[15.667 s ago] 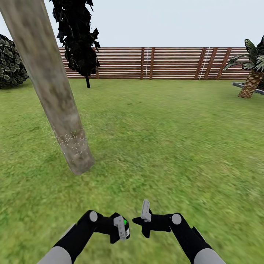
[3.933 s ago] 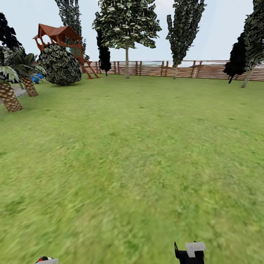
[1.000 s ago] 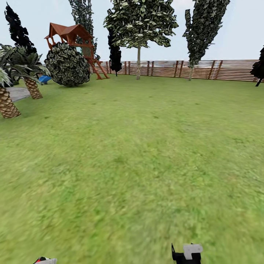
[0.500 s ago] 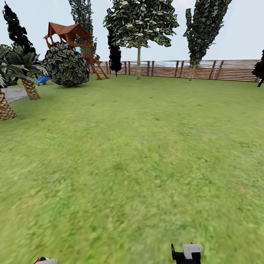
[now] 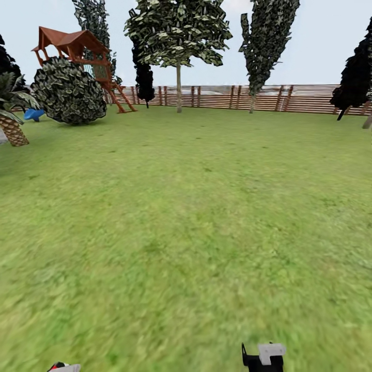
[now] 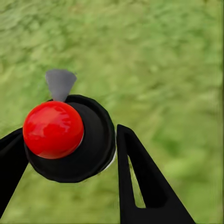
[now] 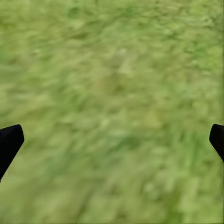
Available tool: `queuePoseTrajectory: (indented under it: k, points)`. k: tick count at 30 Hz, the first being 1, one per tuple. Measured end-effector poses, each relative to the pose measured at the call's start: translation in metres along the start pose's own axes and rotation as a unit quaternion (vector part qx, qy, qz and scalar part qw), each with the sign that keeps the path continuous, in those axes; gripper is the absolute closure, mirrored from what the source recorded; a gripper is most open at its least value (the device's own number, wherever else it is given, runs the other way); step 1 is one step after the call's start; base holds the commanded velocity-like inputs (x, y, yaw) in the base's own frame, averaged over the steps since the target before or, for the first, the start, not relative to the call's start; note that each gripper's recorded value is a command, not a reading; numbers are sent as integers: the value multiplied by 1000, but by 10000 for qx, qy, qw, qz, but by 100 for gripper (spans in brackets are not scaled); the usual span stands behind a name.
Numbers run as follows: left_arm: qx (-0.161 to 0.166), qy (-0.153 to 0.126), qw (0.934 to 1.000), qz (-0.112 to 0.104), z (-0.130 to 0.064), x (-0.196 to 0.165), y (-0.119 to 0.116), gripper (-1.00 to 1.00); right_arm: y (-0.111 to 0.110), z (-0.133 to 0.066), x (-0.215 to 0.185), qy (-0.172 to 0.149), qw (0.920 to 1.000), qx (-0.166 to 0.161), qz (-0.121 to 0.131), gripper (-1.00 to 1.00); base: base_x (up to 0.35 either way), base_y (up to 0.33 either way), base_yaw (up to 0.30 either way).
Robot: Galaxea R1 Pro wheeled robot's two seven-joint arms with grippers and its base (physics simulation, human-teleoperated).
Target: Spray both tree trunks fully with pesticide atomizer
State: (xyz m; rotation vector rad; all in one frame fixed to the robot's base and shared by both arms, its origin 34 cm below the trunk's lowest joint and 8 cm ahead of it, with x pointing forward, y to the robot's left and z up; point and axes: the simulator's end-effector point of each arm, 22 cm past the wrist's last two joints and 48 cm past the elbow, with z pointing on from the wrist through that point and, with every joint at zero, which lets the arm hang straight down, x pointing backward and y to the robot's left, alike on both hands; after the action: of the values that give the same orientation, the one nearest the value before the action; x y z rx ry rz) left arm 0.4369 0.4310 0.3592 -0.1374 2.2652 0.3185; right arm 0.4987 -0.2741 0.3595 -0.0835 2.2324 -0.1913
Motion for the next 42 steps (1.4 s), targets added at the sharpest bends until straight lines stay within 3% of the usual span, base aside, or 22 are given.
queuePoseTrajectory:
  k: [42]
  points:
    - [5, -8, 10000, -1, 0, 0, 0, 100, 0, 0, 1, 13, 10000, -11, -15, -100, 340, 0, 0]
